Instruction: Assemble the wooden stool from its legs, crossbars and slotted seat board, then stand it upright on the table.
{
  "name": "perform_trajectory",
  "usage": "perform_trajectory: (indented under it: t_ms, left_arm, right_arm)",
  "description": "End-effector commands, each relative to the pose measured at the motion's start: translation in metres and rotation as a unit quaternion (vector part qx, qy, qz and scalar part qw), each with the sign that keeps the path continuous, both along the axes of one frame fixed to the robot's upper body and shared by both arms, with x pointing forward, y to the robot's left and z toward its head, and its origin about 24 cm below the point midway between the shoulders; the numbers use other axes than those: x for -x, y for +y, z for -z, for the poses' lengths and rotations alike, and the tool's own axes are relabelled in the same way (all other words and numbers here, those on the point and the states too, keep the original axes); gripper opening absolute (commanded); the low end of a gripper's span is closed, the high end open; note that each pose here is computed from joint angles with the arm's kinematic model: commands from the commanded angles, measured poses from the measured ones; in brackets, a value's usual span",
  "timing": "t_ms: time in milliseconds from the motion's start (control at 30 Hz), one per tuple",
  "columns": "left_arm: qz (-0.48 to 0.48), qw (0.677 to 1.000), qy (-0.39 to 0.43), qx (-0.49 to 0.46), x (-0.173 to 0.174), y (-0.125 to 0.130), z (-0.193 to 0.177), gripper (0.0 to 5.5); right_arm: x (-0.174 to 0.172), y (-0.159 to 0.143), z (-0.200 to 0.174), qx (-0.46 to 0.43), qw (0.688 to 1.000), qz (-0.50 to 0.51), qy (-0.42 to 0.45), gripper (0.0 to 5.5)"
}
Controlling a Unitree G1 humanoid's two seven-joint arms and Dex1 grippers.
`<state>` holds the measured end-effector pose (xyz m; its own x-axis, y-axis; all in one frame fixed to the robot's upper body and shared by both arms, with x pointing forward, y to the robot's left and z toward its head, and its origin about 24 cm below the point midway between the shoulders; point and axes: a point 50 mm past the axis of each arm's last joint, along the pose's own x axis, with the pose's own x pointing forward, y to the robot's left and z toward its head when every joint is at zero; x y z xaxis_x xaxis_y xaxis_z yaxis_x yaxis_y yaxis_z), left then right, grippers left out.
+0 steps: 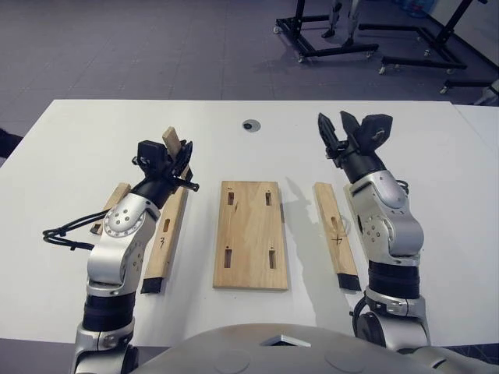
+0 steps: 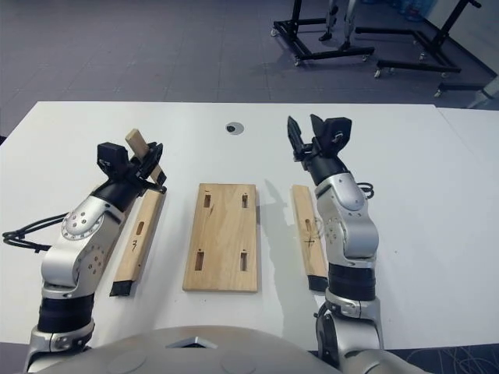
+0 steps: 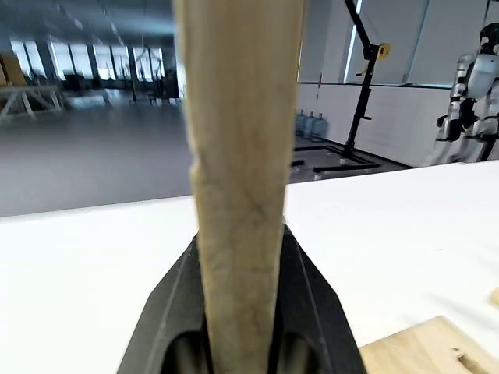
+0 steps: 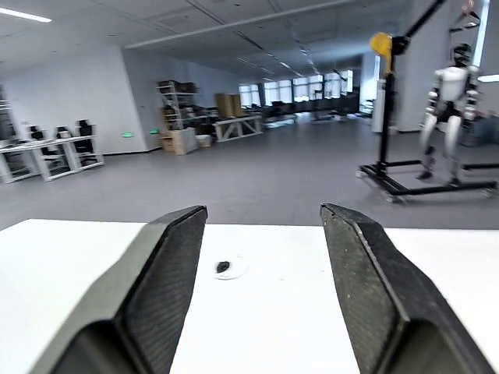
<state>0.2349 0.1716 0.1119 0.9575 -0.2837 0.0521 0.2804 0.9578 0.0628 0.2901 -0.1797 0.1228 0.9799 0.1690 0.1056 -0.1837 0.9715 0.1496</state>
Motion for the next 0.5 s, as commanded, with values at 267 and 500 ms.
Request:
perform_trajectory:
  t_ms: [267, 500]
  left_arm:
    - [-0.129, 0.985, -0.03, -0.11, 0.038, 0.023, 0.007, 0.39]
    - [-0.151, 0.979, -0.012, -0.135, 0.052, 0.027, 0.014, 0.39]
  right_arm:
    - [-0.001, -0.006, 0.013, 0.025, 0.998, 0.048, 0.021, 2.69]
    - [-0.004, -0.005, 0.011, 0.035, 0.998, 0.044, 0.019, 2.69]
